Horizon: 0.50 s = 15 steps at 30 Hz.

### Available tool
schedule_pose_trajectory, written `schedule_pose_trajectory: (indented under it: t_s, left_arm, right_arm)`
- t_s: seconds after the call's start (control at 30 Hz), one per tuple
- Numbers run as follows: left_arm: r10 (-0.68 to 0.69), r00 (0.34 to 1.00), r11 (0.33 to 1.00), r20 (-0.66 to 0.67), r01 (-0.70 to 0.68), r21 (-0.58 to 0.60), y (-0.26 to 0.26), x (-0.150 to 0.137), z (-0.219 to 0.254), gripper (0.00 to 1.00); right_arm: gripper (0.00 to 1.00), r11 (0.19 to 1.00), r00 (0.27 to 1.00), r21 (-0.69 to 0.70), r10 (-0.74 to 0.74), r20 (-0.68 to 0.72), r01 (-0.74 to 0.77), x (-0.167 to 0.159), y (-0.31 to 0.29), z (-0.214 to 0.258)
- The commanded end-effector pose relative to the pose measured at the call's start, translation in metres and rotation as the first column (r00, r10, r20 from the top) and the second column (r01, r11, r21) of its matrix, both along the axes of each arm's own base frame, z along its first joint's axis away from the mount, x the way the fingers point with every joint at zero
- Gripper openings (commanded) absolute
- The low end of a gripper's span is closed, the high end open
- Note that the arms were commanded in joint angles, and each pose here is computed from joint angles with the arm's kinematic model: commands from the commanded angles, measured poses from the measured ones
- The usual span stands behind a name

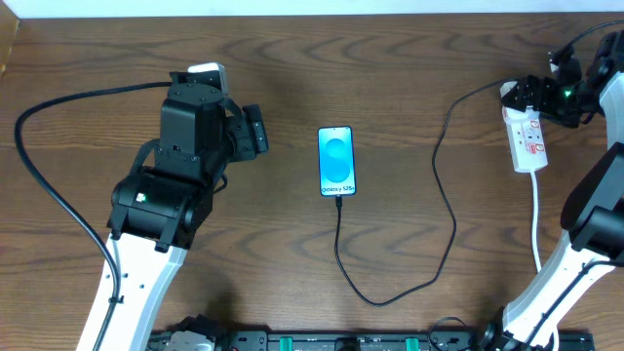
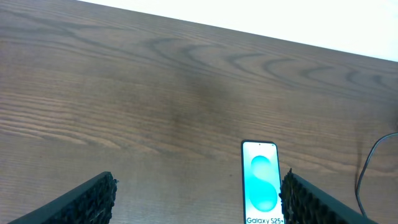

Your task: Plug charger to phone and switch on socket

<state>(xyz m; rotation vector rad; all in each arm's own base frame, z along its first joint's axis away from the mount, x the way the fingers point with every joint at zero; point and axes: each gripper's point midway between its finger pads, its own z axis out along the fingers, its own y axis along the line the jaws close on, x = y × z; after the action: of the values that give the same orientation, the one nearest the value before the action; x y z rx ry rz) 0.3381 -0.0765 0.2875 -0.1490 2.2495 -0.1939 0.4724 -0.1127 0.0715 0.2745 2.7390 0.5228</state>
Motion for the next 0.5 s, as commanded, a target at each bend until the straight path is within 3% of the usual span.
schedule_pose_trajectory:
  t_s: [0.0,0.47]
  left_arm:
    - [0.011,1.000,1.000,-0.008,-0.010,0.021,0.004,0.001,-0.004,0.84]
    - [0.011,1.000,1.000,-0.008,-0.010,0.021,0.004,0.001,-0.004,0.84]
  right_arm:
    - [0.99,1.000,1.000,0.005,-0.006,-0.010,0.006,0.001,0.005,-0.002]
    - [0.99,0.997,1.000,0.071,-0.006,-0.030,0.008,-0.012,0.019,-0.038]
